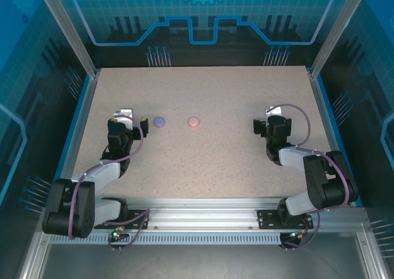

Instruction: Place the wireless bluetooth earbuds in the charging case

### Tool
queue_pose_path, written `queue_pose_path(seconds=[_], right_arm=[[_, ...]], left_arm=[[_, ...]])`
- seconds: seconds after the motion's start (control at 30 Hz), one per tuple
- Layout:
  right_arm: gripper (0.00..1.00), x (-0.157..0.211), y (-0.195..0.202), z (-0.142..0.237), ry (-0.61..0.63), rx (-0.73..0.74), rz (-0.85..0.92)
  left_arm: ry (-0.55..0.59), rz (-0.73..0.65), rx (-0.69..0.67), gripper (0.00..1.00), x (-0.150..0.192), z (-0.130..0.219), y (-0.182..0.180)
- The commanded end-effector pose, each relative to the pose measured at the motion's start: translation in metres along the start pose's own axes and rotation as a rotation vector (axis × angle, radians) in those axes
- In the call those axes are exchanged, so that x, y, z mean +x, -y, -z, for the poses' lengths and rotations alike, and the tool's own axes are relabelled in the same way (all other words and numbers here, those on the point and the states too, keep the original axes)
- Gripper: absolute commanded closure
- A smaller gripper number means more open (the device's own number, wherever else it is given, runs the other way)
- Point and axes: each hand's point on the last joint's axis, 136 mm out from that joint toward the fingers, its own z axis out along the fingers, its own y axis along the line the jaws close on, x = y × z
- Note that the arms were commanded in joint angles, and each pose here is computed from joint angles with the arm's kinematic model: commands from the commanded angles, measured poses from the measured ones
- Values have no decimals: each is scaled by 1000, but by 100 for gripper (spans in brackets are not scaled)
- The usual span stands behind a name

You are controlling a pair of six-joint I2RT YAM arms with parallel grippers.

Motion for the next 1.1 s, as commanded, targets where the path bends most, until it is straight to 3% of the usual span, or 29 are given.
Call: queue_pose_path(seconds=[0.0, 0.4, 0.53, 0.8, 1.07], right_arm=[[0, -13, -1, 1, 76, -8, -16], [0, -12, -2, 0, 76, -39, -28], [0, -12, -3, 0, 72, -52, -30], [0, -1, -17, -2, 94, -201, -33], [0, -2, -18, -3, 92, -239, -44]], left_arm=[[25, 44, 76, 1, -13, 2, 6], [-19, 39, 187, 1, -5, 4, 17], [-6, 108, 244, 1, -1, 5, 27], [-9, 116, 257, 1, 23, -16, 33], [-76, 80, 275, 1, 40, -33, 43]])
